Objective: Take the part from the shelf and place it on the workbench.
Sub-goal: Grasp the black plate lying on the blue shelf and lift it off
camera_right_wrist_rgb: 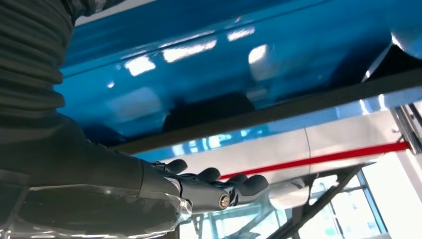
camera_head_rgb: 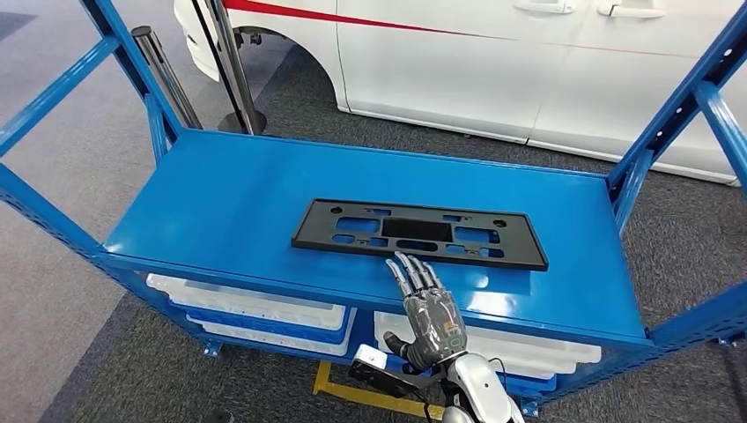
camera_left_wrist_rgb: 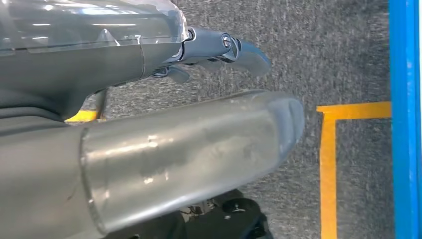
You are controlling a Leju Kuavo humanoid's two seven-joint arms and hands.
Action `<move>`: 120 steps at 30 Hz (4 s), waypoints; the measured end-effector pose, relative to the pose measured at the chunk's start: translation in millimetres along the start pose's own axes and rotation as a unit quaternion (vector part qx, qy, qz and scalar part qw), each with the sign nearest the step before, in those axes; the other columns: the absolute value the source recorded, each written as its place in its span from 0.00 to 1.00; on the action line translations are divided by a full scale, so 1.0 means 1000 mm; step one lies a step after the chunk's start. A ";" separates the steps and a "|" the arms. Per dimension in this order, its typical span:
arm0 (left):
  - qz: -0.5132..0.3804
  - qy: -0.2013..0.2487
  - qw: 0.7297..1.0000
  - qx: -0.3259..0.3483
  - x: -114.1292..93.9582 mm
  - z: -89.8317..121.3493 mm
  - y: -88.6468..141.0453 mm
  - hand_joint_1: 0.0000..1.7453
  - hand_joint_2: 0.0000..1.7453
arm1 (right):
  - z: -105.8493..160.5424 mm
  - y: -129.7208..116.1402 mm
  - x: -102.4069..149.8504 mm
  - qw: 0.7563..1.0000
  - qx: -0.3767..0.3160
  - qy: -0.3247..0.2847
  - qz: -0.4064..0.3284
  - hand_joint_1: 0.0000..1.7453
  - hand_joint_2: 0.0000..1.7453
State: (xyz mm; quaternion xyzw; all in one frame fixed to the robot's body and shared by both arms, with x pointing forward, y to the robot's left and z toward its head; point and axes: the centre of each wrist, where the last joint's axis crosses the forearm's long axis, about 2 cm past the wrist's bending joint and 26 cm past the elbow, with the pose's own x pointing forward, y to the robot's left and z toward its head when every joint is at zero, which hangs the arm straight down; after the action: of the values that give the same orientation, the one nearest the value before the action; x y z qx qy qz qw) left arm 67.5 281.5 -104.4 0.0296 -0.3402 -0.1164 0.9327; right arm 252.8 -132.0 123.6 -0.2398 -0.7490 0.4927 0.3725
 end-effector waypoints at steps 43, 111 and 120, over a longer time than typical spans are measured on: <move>-0.029 0.014 0.999 -0.005 -0.001 -0.001 0.006 0.00 0.00 | -0.030 -0.064 0.034 0.997 -0.071 -0.003 -0.029 0.00 1.00; -0.033 0.009 0.999 -0.016 0.000 0.000 0.001 0.00 0.00 | -0.030 -0.010 -0.020 0.994 0.022 0.109 0.001 0.00 1.00; -0.037 0.010 0.999 -0.012 -0.001 -0.001 0.009 0.00 0.00 | -0.045 -0.025 -0.011 0.994 0.012 0.107 -0.028 0.00 1.00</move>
State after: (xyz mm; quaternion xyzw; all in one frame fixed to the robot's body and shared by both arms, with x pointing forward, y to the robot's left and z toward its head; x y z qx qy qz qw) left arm 68.8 290.4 -104.5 0.0317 -0.3282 -0.1544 0.9313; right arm 295.3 -124.8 153.3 -0.2651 -0.7055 0.4626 0.4669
